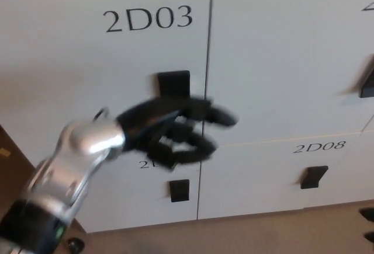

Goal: The robot walks towards an open cabinet and lifts its left hand to push the door towards the right to close it.

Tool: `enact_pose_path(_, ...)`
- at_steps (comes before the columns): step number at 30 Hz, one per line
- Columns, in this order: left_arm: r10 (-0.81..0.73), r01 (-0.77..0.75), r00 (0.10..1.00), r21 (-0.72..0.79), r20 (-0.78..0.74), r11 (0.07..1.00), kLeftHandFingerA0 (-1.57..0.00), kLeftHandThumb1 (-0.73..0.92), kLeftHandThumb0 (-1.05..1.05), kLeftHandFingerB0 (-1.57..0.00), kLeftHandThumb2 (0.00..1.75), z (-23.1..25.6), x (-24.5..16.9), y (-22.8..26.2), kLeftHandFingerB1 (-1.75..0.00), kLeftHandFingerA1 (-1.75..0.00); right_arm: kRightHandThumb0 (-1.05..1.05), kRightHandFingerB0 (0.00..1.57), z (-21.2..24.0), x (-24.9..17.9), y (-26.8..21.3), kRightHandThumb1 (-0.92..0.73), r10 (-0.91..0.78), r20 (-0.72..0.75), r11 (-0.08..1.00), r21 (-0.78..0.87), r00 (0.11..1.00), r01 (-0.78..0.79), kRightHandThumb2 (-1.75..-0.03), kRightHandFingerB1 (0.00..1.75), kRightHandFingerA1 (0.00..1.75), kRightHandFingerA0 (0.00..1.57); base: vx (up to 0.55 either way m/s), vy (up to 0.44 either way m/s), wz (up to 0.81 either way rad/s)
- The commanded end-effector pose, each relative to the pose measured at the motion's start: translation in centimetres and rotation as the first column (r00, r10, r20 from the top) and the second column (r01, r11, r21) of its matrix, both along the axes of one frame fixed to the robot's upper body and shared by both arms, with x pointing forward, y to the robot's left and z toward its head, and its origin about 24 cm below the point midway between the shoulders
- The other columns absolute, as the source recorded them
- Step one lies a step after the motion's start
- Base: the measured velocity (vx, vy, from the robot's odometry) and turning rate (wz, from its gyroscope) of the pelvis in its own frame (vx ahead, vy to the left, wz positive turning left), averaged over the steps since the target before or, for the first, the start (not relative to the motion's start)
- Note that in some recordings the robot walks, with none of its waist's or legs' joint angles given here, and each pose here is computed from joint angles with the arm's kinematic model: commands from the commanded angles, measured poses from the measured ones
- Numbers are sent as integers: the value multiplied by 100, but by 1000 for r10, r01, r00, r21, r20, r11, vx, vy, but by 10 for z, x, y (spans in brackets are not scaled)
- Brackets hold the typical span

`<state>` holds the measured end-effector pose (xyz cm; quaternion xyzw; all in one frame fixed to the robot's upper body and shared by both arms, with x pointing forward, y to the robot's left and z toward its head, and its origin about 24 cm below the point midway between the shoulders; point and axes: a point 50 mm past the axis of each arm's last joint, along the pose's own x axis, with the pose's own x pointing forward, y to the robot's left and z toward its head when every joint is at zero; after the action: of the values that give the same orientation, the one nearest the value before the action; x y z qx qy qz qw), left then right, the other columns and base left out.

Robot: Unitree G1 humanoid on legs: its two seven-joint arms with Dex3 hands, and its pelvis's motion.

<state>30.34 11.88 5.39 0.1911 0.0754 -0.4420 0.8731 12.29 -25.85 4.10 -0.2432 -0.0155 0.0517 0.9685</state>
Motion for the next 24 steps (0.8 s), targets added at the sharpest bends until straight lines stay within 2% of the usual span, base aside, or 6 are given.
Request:
enact_pose_path(1,561,-562,767,98,-312,822,-57,50,-45,-37,90,-98,-130,141,-51,-61,-35,65,-67,96,44,-66,35,-375,999,38,926,-23,-61,49,52,77,0,0,0)
enact_pose_path(3,657,-664,686,100,-313,741,-62,63,-45,-54,59,-105,-122,147,-39,-43,-36,70,-76,98,39,-69,-27,-391,997,57,920,53,-60,48,49,75,0,0,0)
enact_pose_path(6,758,-773,569,107,-319,625,-54,53,-48,-39,92,-113,-119,157,-51,-59,-36,64,-88,92,32,-67,-92,-415,987,83,905,139,-62,48,51,75,0,0,0)
enact_pose_path(12,866,-863,423,173,-268,475,-58,66,-44,-54,61,-119,-115,183,-41,-42,-39,61,-94,103,12,-67,-168,-444,978,40,880,207,-62,46,50,73,0,0,0)
enact_pose_path(22,887,-864,425,210,-181,457,-60,66,-48,-55,61,-122,-123,195,-40,-42,-36,65,-104,101,-5,-68,-244,-461,957,28,853,289,-60,46,49,77,0,0,0)
enact_pose_path(24,889,-867,419,211,-182,452,-53,54,-52,-45,92,-124,-124,195,-52,-57,-40,61,-105,101,-5,-66,-240,-461,962,7,855,273,-63,46,50,75,0,0,0)
